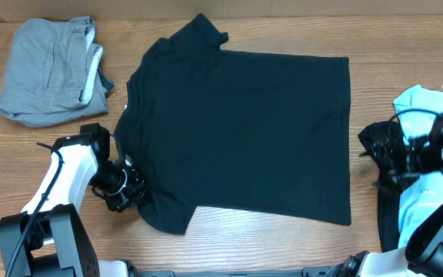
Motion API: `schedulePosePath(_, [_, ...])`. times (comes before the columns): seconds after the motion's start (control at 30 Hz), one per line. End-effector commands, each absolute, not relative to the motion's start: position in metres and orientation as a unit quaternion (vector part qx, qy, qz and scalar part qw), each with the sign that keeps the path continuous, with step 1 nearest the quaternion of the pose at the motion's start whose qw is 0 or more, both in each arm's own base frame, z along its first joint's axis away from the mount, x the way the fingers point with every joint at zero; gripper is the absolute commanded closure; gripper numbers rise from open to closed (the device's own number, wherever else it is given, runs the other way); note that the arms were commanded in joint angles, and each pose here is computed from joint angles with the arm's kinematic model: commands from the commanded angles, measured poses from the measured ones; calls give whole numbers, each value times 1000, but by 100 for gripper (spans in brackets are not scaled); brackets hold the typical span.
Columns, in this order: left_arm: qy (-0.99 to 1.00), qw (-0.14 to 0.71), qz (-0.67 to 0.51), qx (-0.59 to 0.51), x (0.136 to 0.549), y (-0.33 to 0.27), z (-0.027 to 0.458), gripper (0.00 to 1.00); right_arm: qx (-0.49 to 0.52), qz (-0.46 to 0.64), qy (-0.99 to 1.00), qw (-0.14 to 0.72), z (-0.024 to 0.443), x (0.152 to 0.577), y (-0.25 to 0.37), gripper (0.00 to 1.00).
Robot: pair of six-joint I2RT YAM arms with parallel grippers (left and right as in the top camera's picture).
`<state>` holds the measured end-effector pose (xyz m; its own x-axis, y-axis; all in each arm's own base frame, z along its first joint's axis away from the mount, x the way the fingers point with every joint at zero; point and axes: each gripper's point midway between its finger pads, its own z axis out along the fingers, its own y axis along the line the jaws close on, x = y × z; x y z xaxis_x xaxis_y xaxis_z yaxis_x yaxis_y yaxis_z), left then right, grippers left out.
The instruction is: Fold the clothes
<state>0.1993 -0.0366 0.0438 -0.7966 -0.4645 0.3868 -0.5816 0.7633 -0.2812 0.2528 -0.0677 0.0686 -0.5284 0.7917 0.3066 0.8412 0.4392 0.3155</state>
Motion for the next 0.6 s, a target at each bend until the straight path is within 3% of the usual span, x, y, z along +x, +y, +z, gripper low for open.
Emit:
schedulePosePath(0.0, [-934, 122, 212, 261, 215, -39, 57, 93, -501, -212, -834, 86, 51, 228, -64, 25])
schedulePosePath(0.2, [-937, 117, 212, 252, 217, -38, 60, 92, -507, -215, -825, 128, 28, 200, -46, 49])
schedulePosePath(0.57, [-939, 115, 213, 244, 217, -38, 60, 90, -510, -192, -819, 178, -3, 155, -26, 48])
